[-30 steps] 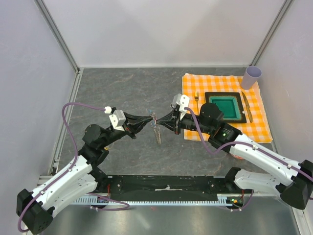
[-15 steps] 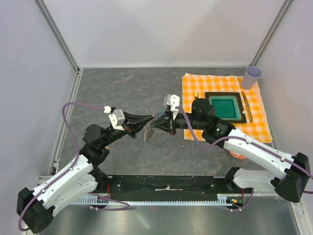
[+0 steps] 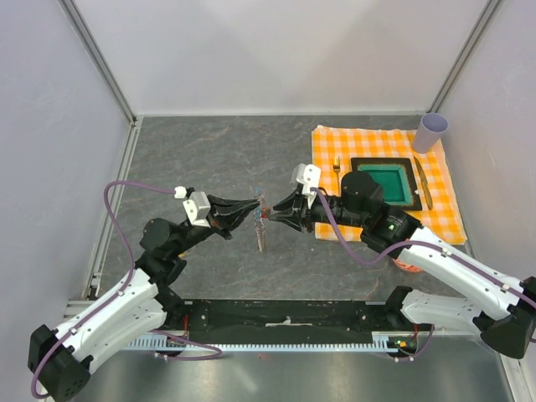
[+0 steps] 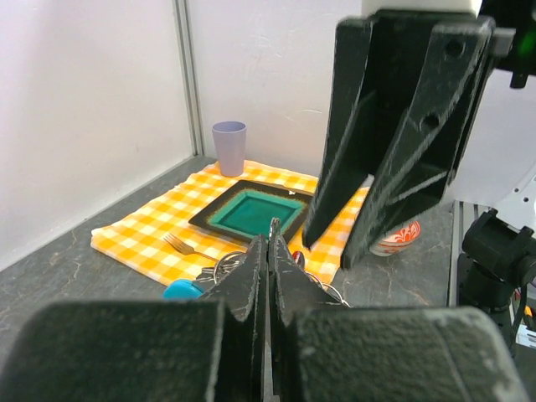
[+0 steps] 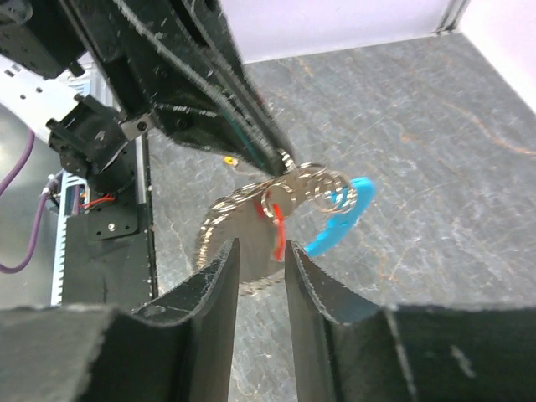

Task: Put the keys on the keyring

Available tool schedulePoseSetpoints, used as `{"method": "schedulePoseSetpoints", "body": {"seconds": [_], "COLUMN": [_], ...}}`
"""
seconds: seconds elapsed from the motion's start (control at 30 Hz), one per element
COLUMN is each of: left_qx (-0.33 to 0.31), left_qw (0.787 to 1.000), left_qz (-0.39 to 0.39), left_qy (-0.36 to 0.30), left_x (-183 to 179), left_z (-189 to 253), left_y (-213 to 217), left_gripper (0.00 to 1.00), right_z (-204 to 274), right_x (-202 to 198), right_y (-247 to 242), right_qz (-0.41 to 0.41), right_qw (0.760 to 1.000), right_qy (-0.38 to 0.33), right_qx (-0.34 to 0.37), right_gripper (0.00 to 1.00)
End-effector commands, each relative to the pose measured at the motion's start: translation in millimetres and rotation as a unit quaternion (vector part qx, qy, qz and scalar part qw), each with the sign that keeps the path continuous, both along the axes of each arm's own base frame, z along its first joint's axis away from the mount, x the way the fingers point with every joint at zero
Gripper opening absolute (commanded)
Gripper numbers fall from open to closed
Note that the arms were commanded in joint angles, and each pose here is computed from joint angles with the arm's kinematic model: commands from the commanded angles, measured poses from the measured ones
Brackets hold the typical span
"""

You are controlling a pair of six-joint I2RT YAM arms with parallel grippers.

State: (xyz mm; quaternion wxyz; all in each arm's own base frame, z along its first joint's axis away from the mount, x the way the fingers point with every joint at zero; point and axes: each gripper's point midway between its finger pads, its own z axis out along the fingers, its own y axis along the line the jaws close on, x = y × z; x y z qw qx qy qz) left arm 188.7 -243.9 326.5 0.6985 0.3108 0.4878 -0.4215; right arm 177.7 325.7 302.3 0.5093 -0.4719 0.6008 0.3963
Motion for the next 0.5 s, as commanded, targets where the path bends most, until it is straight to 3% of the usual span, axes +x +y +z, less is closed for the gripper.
{"method": "schedulePoseSetpoints", "body": {"seconds": [0.0,0.47], "left_qx": [-0.034,-0.029], "left_qw": [0.999,0.998], "left_qz": [-0.010,-0.049], "left_qy": [-0.035,-0.041], "left_x": [-9.2,-17.2], "left_z": [25.0,28.3], "left_y": [2.9,-7.1], "left_gripper": [0.02,0.02], "right_z": [37.2,55.5], "right_x": [11.7,5.9], "right_y": [-7.3,2.5], "right_qz": [-0.015,0.081], "right_qw": [0.999,0.993], "right_qy": [-0.045,-0.067], "right_qx": [0.026,0.061], "right_gripper": [0.38,0.41]}}
